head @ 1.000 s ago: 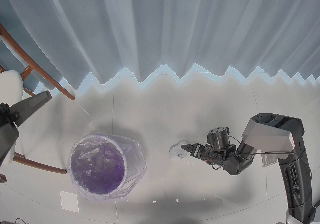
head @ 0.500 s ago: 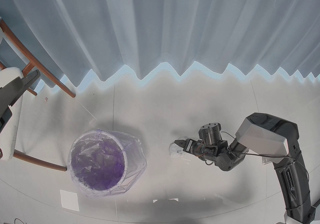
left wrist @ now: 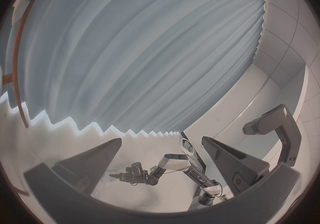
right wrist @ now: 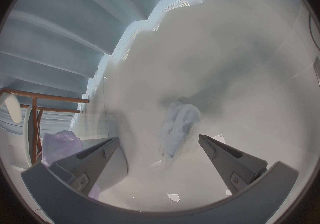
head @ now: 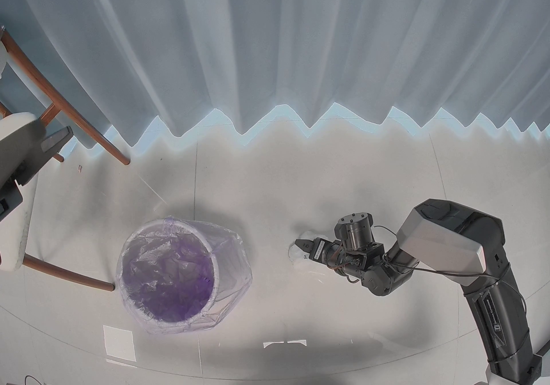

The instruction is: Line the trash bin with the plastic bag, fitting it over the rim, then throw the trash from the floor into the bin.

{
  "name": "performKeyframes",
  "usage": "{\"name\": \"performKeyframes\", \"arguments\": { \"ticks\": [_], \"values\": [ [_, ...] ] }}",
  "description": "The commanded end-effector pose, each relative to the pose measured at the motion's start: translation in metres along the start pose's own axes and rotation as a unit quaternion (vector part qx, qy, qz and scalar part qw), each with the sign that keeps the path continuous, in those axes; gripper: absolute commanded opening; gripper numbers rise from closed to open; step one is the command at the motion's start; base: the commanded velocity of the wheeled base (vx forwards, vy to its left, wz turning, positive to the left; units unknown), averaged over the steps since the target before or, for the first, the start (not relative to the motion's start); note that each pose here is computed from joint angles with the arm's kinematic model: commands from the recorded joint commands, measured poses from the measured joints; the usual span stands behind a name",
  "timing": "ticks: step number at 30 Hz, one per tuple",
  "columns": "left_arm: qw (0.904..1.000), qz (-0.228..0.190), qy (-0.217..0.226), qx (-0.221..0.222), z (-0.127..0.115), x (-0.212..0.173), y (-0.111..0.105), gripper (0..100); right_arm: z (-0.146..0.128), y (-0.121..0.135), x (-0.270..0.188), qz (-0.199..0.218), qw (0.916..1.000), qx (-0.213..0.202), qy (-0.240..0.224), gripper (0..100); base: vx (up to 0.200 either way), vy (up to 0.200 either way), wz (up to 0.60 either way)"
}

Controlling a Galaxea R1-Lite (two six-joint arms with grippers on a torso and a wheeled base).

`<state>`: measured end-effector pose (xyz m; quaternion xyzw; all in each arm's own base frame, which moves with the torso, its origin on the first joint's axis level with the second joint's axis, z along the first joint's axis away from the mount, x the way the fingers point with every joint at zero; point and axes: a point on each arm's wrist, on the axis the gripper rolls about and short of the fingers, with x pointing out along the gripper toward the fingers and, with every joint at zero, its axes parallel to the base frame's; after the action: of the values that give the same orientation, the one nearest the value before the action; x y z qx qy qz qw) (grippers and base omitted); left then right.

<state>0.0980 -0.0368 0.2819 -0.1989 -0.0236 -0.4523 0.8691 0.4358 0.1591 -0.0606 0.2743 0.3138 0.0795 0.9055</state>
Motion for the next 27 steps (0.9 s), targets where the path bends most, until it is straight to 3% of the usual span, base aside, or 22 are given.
{"name": "performKeyframes", "arguments": {
  "ticks": [1, 22, 23, 27],
  "values": [
    [1.0, -0.002, -0.007, 0.006, 0.003, -0.002, -0.003, 100, 0.0, -0.002, 0.002, -0.001, 1.0, 0.001, 0.0, 100, 0.0, 0.0, 0.0],
    [1.0, -0.007, -0.005, 0.005, 0.002, -0.004, -0.005, 100, 0.012, 0.002, 0.03, 0.004, 0.9996, 0.023, -0.017, 100, 0.0, 0.0, 0.0],
    [1.0, -0.007, -0.005, 0.005, 0.002, -0.004, -0.005, 100, 0.013, 0.003, 0.03, 0.004, 0.9995, 0.025, -0.018, 0, 0.0, 0.0, 0.0],
    [1.0, -0.007, -0.005, 0.005, 0.002, -0.004, -0.005, 100, 0.015, -0.002, 0.032, -0.007, 0.9994, 0.03, -0.017, 0, 0.0, 0.0, 0.0]
  ]
}}
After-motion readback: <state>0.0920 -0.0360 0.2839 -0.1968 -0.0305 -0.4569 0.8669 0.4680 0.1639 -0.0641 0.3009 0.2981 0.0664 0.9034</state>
